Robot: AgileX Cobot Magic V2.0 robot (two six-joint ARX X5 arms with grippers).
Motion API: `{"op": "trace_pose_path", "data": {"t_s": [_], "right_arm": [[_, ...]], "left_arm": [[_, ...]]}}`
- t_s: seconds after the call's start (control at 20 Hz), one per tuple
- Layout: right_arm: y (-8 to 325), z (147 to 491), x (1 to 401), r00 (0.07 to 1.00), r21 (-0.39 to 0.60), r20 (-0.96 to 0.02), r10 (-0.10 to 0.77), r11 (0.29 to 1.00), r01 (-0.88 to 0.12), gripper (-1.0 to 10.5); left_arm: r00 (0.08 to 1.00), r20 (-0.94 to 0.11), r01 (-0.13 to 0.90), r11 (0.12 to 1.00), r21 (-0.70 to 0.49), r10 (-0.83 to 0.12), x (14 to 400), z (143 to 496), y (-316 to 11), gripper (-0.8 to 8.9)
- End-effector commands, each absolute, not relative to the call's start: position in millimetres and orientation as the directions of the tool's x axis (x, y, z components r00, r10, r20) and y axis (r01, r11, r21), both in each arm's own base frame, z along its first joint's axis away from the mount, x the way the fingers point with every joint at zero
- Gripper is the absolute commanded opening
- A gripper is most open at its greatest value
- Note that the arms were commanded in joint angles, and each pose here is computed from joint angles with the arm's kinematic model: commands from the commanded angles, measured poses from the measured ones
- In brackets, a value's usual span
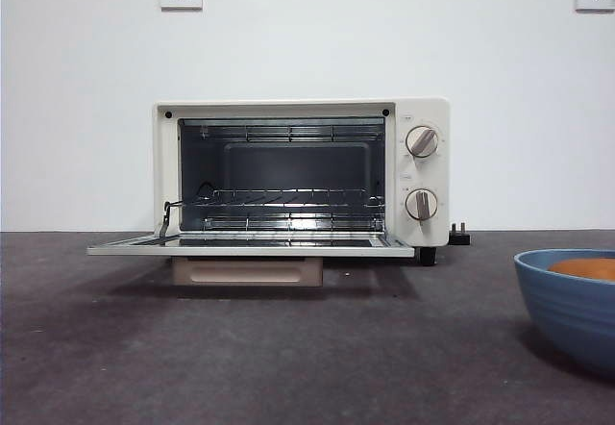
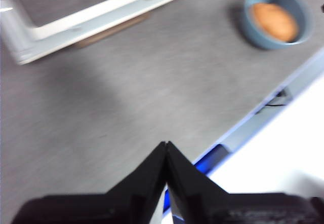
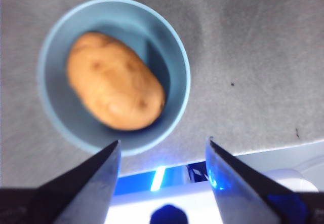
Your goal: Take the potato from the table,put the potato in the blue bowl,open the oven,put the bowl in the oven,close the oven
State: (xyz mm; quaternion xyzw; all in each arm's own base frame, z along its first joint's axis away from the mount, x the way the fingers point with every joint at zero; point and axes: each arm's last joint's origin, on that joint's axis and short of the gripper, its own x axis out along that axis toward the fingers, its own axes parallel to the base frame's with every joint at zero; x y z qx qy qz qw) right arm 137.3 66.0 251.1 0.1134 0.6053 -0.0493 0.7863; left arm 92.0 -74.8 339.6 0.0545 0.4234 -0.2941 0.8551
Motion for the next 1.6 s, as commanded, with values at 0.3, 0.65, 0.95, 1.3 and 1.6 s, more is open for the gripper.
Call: {"op": "trace_pose_path", "data": {"t_s": [0.3,0.65,0.95,1.3,1.6], "right_arm": [[54.1,226.6,170.0,0.174,0.055,-0.985,0.002,0.952,0.3,2.8],[52.8,205.2,195.1,0.125,0.055,-0.992,0.018,0.953,0.298,2.8],[52.7,183.3,209.0,0.036,0.016,-0.999,0.006,0.957,0.291,-0.1],[69.6,216.1,212.0,0.066,0.102,-0.994,0.085,0.934,0.344,-0.1],[111.1,259.9,232.8,0.302,0.323,-0.926,0.228,0.892,0.317,-0.1]], "left_arm": [[0.511,-0.741,0.529,0.839,-0.13,-0.436,71.5,342.6,-57.5,-0.06],[0.505,-0.747,0.52,0.843,-0.136,-0.432,64.3,342.1,-51.8,-0.06],[0.504,-0.748,0.521,0.843,-0.135,-0.431,64.3,342.0,-51.8,-0.06],[0.516,-0.735,0.522,0.841,-0.138,-0.44,65.5,343.3,-52.7,-0.06],[0.533,-0.713,0.525,0.839,-0.142,-0.455,67.9,345.3,-54.7,-0.06]]}}
